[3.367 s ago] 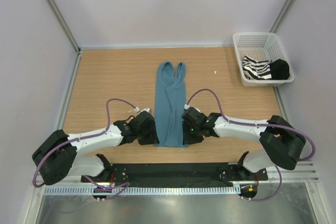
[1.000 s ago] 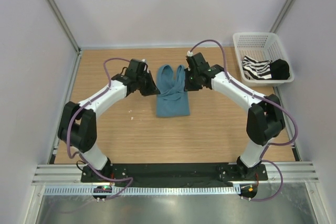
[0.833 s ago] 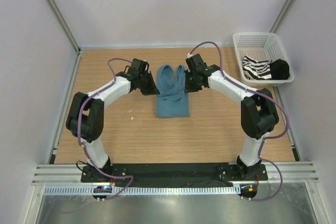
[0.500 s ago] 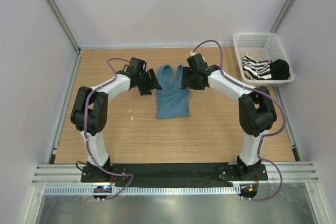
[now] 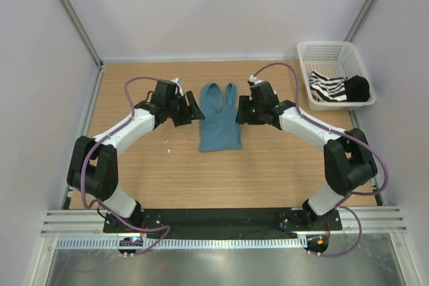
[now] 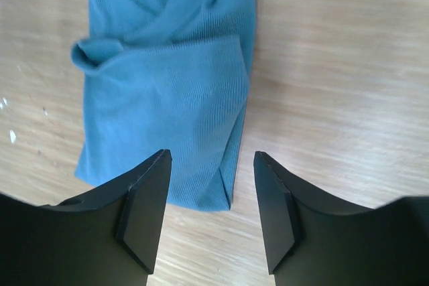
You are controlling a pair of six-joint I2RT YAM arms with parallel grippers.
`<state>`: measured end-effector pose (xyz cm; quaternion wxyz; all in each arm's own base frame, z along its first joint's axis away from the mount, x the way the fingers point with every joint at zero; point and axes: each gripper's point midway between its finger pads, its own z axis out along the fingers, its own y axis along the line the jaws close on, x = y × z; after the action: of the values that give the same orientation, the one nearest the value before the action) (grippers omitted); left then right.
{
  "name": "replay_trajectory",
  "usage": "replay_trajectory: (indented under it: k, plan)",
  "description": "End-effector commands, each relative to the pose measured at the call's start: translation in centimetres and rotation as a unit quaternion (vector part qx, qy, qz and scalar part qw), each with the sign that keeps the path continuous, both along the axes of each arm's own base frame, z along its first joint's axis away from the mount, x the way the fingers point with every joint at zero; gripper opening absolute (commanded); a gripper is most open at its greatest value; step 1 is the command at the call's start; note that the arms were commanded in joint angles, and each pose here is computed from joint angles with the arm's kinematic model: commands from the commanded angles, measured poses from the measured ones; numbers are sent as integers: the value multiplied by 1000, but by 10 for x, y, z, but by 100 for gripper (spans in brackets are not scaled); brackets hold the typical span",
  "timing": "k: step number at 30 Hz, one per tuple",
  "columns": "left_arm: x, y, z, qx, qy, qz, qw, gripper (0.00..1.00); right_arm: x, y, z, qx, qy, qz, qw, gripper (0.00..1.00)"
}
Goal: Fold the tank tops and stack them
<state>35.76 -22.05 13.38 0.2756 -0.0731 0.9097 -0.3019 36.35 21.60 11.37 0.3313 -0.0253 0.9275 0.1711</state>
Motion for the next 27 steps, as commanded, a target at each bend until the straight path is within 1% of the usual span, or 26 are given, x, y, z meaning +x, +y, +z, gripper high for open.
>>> replay_trajectory:
  k: [1, 3, 4, 5, 7, 8, 10, 11, 14, 16, 17, 18, 24, 25, 27]
  plan:
    - [-6, -10, -8, 4, -3, -38, 999, 64, -9, 17, 3, 51, -14, 46, 998, 57]
    - [1, -17, 0, 3, -11, -46, 999, 63, -19, 18, -9, 59, -1, 53, 997, 54]
    - [3, -19, -8, 12, -5, -52, 999, 64, -21, 20, -8, 68, -4, 57, 996, 53]
    - [11, -24, 0, 16, -15, -54, 998, 65, -25, 22, -10, 75, -1, 65, 995, 52]
    - [19, -29, -11, 31, -7, -63, 998, 69, -32, 24, -18, 82, 2, 75, 994, 51]
    - [25, -37, -6, 30, -15, -69, 997, 70, -36, 27, -19, 91, 5, 86, 992, 52]
    - [31, -46, -16, 36, -7, -81, 996, 70, -40, 29, -25, 97, 9, 97, 991, 51]
    - [39, -52, -8, 32, -18, -85, 996, 70, -43, 31, -26, 102, 11, 104, 989, 51]
    - [52, -66, -12, 33, -18, -98, 994, 68, -47, 34, -37, 108, 26, 113, 987, 51]
    - [55, -75, -16, 31, -10, -112, 993, 66, -49, 37, -39, 114, 30, 120, 986, 51]
    - [56, -83, -12, 31, -13, -123, 992, 66, -50, 38, -42, 117, 34, 122, 985, 51]
    - [56, -88, -23, 34, -2, -128, 991, 66, -51, 39, -46, 120, 36, 124, 984, 52]
    - [50, -116, -34, 27, 12, -163, 986, 64, -58, 37, -62, 117, 59, 120, 984, 52]
    - [47, -121, -34, 27, 13, -169, 985, 63, -56, 38, -61, 120, 51, 118, 984, 52]
    - [42, -125, -43, 35, 22, -179, 983, 60, -58, 36, -65, 118, 56, 117, 984, 53]
